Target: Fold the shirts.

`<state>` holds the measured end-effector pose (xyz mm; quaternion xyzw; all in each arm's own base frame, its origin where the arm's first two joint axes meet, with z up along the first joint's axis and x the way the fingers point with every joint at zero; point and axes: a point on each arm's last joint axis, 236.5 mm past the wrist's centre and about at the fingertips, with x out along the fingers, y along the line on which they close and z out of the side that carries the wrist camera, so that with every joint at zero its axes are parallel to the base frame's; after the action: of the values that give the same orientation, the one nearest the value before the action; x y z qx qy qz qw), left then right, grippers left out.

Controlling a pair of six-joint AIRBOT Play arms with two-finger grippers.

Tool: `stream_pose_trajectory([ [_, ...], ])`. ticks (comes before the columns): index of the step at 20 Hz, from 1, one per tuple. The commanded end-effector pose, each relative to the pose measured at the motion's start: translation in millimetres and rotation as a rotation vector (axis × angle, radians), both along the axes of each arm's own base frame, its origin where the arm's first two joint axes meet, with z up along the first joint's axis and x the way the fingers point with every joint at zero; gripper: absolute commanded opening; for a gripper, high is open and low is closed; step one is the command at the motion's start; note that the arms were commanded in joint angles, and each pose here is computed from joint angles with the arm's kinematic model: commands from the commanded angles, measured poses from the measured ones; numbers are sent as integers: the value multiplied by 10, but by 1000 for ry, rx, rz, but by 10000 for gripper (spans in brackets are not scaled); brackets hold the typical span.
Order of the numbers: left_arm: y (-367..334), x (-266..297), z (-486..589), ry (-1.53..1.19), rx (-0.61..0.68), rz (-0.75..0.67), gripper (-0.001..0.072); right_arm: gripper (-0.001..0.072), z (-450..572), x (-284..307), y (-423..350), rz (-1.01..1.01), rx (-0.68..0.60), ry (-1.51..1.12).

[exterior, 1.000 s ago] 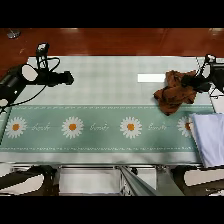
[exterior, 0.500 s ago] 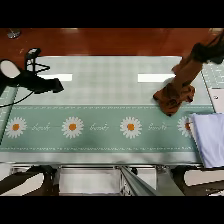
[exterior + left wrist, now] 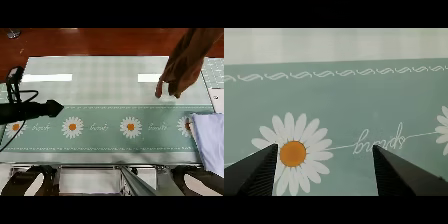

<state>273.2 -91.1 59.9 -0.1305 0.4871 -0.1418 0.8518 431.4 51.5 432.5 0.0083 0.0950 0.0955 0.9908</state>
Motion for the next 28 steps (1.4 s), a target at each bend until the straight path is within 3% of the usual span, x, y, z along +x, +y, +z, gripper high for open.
stream_pose_trajectory([
  [1,-163,-197,-256,47,-87,14,700,28,540,-707,438,136,-57,-148],
  [3,-175,-140,-266,29,-103,28,701,28,393,-918,761,252,-55,-79],
  [8,-157,-62,-232,-5,-103,41,700,28,-1532,-1133,2110,654,-122,466],
  [15,-155,-51,-324,25,-96,35,701,37,-4095,-1326,3501,649,31,1003],
  [16,-158,-48,-364,40,-96,36,701,228,-4206,-1390,3641,667,90,1054],
  [17,-163,-48,-405,56,-96,35,701,624,-4216,-1439,3718,698,142,1088],
  [21,-193,-132,-527,143,-85,-8,701,617,-3737,-1020,2811,647,182,1165],
  [24,-96,-210,-686,209,-55,-54,700,616,-3559,-707,1126,295,100,1141],
  [26,-223,-316,-801,337,-207,-61,699,615,-3689,-871,236,68,129,1153],
  [28,-661,-327,-708,368,-481,-137,700,614,-3993,-1190,-205,-83,281,1163],
])
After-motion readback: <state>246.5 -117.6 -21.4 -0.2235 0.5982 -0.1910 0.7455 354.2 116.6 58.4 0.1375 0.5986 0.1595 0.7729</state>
